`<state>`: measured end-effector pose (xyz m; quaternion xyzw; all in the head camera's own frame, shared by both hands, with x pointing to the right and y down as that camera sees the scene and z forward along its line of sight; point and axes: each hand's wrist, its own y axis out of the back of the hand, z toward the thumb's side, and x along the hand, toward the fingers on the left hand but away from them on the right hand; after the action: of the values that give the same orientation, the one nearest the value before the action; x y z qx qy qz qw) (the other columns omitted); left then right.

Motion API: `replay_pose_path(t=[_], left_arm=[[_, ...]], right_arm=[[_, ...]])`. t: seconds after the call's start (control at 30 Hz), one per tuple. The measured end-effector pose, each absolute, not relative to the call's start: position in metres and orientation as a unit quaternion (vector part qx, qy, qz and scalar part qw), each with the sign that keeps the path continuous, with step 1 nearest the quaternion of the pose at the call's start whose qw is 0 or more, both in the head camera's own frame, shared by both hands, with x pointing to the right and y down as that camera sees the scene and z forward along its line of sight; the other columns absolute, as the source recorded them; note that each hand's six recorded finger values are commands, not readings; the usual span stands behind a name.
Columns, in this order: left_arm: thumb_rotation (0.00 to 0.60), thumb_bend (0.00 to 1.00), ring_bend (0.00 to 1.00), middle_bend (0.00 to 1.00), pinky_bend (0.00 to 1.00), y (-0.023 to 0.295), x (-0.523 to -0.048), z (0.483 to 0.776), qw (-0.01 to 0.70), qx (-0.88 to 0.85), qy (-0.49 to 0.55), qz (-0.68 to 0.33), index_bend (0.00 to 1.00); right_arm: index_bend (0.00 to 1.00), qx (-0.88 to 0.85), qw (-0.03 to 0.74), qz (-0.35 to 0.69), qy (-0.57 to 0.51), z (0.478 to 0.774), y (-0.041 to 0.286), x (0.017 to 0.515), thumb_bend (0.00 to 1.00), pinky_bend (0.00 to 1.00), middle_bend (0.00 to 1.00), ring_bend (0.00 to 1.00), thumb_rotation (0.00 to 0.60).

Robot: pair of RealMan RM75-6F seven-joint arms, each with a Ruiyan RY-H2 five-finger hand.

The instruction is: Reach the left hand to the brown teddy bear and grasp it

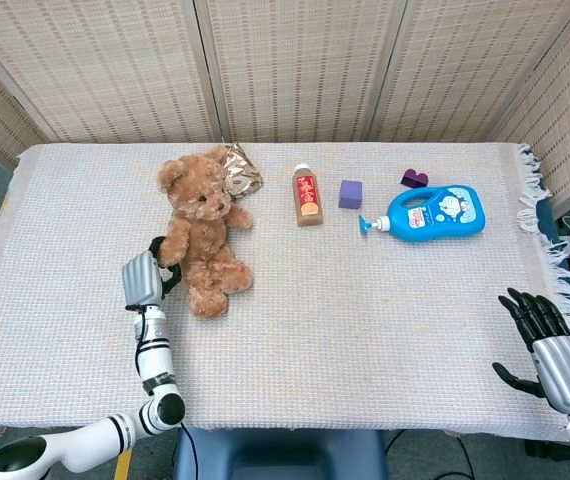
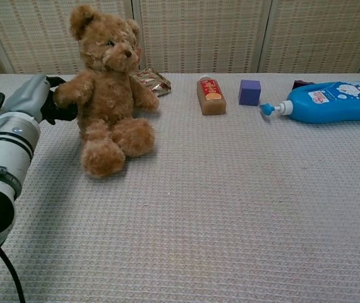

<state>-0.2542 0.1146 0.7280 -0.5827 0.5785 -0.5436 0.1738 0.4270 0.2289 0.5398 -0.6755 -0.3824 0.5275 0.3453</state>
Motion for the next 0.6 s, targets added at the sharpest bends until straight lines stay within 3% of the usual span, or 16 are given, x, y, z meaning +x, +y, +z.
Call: replay_pose_path(t=[0.33, 0.6], left_arm=[[0.6, 0.55, 0.5, 0.63, 0.51, 0.11, -0.252, 0.718, 0.188, -0.584, 0.607, -0.505, 0.46], [0.6, 0.55, 0.5, 0.63, 0.51, 0.118, -0.251, 0.728, 0.177, -0.593, 0.576, -0.534, 0.46]], right_arm=[[0.0, -0.675, 0.344, 0.528, -0.383, 0.539, 0.229, 0.427, 0.09, 0.05, 0.0, 0.0, 0.6], [0.0, -0.674, 0.344, 0.529, -0.384, 0.539, 0.229, 0.428, 0.09, 0.05, 0.0, 0.0, 0.6]])
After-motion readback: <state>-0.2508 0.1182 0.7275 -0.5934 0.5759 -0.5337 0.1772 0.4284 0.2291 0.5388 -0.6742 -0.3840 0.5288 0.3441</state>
